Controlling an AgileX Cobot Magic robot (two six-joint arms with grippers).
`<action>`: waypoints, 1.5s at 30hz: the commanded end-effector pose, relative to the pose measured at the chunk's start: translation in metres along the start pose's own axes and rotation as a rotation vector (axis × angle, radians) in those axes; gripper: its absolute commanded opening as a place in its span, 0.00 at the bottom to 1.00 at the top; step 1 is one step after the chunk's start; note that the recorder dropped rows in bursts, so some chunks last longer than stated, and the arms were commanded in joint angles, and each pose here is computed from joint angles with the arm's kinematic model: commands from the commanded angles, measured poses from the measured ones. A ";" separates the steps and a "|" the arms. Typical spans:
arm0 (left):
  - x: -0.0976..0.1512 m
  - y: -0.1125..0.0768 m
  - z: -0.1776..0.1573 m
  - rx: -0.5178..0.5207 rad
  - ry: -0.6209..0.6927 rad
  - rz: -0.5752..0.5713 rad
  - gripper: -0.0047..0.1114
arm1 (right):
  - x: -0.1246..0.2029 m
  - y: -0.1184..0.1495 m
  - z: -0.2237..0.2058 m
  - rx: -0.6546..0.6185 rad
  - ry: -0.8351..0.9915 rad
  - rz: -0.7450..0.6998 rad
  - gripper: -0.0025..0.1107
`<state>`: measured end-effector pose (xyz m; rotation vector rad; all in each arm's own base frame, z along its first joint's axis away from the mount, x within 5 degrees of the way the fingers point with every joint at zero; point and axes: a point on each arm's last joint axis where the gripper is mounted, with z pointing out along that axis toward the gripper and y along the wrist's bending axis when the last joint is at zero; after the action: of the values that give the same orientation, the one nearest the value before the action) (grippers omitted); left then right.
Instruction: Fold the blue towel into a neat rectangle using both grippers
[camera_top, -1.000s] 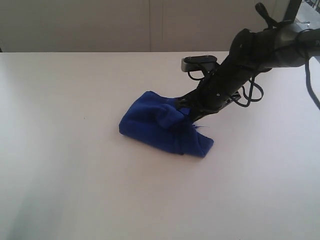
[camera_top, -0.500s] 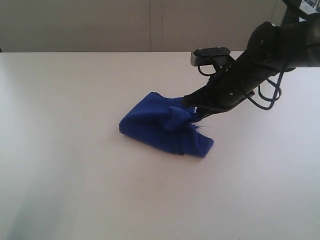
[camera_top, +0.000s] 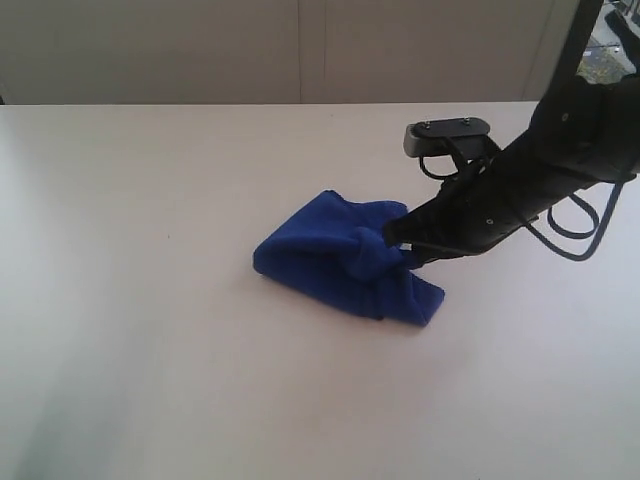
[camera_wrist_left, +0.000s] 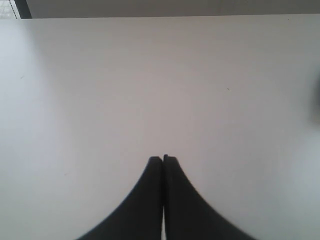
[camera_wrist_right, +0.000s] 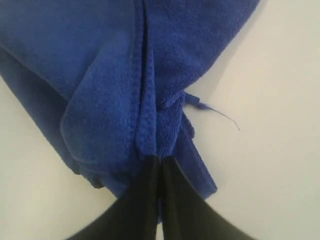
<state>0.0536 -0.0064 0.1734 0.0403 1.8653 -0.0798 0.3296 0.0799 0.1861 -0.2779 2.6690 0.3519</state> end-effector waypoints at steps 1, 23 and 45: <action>0.001 0.000 0.000 -0.002 -0.006 -0.002 0.04 | 0.001 -0.001 -0.001 0.006 -0.016 0.008 0.02; 0.001 0.000 0.000 -0.002 -0.006 -0.002 0.04 | -0.002 -0.002 -0.001 0.017 -0.044 0.008 0.02; -0.018 0.003 -0.002 -0.016 -0.215 -0.167 0.04 | -0.003 -0.001 -0.002 0.010 -0.053 0.026 0.02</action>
<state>0.0573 -0.0034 0.1910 -0.0534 1.6676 -0.1122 0.3326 0.0789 0.1862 -0.2517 2.6292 0.3356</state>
